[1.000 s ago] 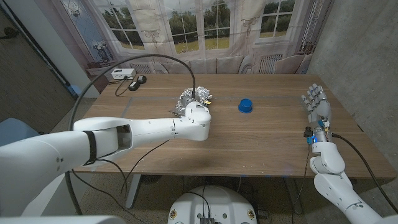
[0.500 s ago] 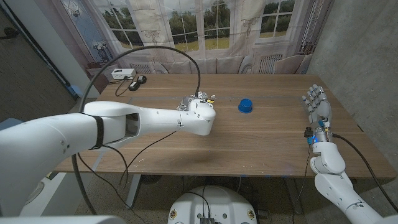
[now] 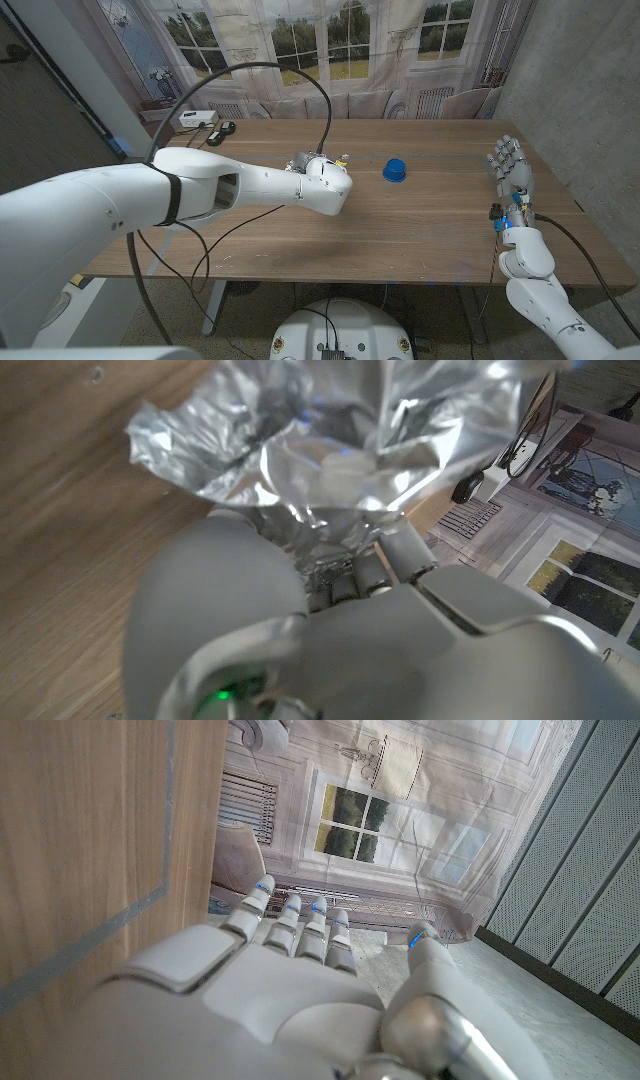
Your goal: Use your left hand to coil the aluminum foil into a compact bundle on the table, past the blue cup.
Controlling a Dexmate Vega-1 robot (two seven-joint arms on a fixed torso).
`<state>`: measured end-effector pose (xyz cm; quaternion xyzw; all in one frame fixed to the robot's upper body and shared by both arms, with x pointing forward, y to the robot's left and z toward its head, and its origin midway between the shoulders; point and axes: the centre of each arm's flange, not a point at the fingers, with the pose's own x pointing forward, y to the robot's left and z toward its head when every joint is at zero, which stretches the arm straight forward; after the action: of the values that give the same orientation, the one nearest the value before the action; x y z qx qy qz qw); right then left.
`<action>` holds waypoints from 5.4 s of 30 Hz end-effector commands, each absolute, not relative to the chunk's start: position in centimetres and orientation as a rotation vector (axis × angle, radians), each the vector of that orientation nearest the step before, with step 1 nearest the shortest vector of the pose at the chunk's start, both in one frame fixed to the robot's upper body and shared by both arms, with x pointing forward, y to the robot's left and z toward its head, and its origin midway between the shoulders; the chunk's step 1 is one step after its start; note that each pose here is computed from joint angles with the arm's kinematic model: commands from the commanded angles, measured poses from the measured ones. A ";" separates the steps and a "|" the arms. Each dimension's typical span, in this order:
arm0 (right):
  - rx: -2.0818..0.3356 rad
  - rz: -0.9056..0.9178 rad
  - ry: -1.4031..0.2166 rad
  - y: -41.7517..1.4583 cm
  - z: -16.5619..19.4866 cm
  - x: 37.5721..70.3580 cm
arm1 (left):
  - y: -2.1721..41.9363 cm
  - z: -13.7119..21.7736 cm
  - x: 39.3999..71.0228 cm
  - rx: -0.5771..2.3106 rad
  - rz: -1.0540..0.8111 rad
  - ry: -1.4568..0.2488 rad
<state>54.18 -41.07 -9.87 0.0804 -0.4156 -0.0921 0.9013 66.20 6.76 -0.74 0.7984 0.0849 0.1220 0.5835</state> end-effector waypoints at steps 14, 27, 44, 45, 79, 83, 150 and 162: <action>0.162 -0.194 -0.851 -41.3 -9.7 54.7 | 7.9 -1.7 64.0 1.795 0.625 -0.481; 0.159 -0.220 -0.859 -41.8 -9.5 54.3 | 8.1 -3.6 64.6 1.905 0.678 -0.542; 0.148 -0.238 -0.865 -42.1 -9.1 54.5 | 8.0 -2.6 66.3 1.981 0.317 -0.434; 0.152 -0.236 -0.868 -42.1 -9.1 54.5 | 8.0 -2.6 66.3 1.991 0.305 -0.421; 0.163 -0.251 -0.871 -42.5 -9.9 53.6 | 8.6 -0.4 64.1 1.961 0.204 -0.409; 0.162 -0.253 -0.874 -42.5 -10.0 53.3 | 8.9 0.0 63.7 1.879 0.180 -0.393; 0.107 -0.267 -0.814 -40.4 -9.5 51.7 | 13.7 -2.6 73.5 1.894 0.092 -0.401; 0.081 -0.274 -0.809 -40.8 -9.0 51.5 | 12.5 -3.2 72.6 1.974 0.190 -0.656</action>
<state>51.60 -40.56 -9.42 0.0505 -0.3961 -0.1311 0.9074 73.03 13.50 -2.18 0.8023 -0.2028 0.0424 0.5598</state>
